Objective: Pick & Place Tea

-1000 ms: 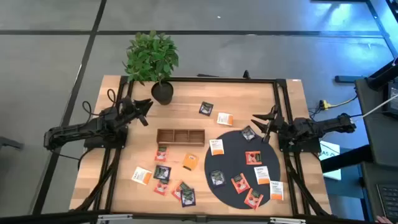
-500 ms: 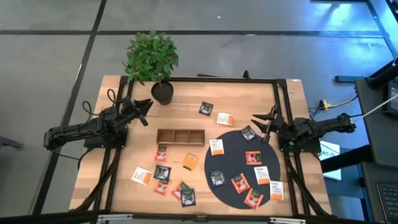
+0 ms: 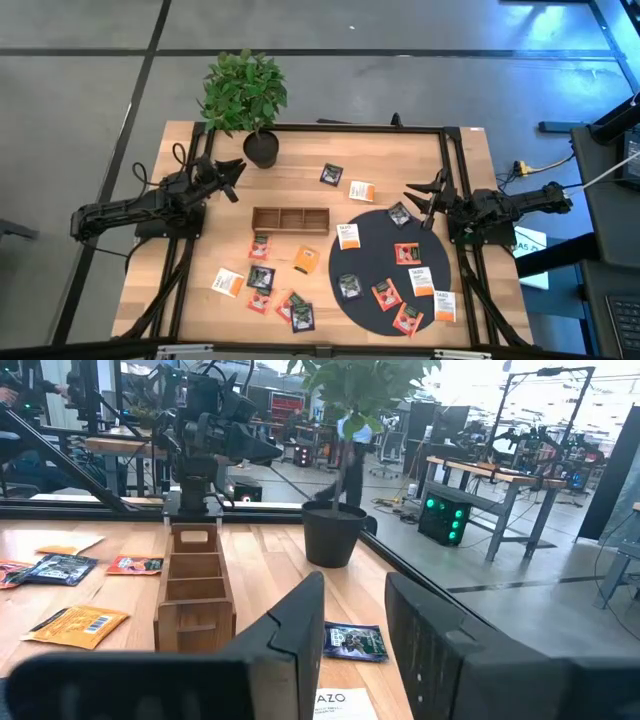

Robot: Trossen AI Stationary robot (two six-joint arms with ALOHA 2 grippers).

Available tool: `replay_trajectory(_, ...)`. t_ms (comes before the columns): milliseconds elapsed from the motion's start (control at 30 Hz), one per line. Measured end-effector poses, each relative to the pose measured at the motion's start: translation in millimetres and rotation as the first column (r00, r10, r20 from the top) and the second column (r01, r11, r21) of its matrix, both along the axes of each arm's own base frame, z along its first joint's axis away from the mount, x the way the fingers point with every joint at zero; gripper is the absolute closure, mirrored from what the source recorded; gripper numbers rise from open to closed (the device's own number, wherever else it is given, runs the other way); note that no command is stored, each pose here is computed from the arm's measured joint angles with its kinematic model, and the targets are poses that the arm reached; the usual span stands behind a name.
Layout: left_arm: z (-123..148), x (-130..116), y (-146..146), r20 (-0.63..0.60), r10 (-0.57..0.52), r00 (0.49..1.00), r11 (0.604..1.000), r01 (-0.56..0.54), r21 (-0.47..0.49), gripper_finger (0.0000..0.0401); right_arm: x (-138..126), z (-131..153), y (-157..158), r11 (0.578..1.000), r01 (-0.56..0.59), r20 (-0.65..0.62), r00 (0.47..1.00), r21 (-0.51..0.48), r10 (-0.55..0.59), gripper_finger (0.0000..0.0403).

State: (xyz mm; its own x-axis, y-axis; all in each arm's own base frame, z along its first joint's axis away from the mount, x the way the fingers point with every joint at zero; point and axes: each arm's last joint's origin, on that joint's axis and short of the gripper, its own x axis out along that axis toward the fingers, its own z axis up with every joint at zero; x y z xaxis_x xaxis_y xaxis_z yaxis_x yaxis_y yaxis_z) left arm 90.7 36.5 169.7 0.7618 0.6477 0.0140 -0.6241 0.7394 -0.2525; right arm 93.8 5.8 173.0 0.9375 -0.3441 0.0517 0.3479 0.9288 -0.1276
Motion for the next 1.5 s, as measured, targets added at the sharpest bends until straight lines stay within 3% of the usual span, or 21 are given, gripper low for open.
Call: replay_trajectory(1500,0.0,0.0,0.0,0.0,0.0,1.0,1.0,0.0,0.0,0.0306,0.0,0.0,0.0,1.0,0.0,0.001,1.0,0.001,0.0,0.0291)
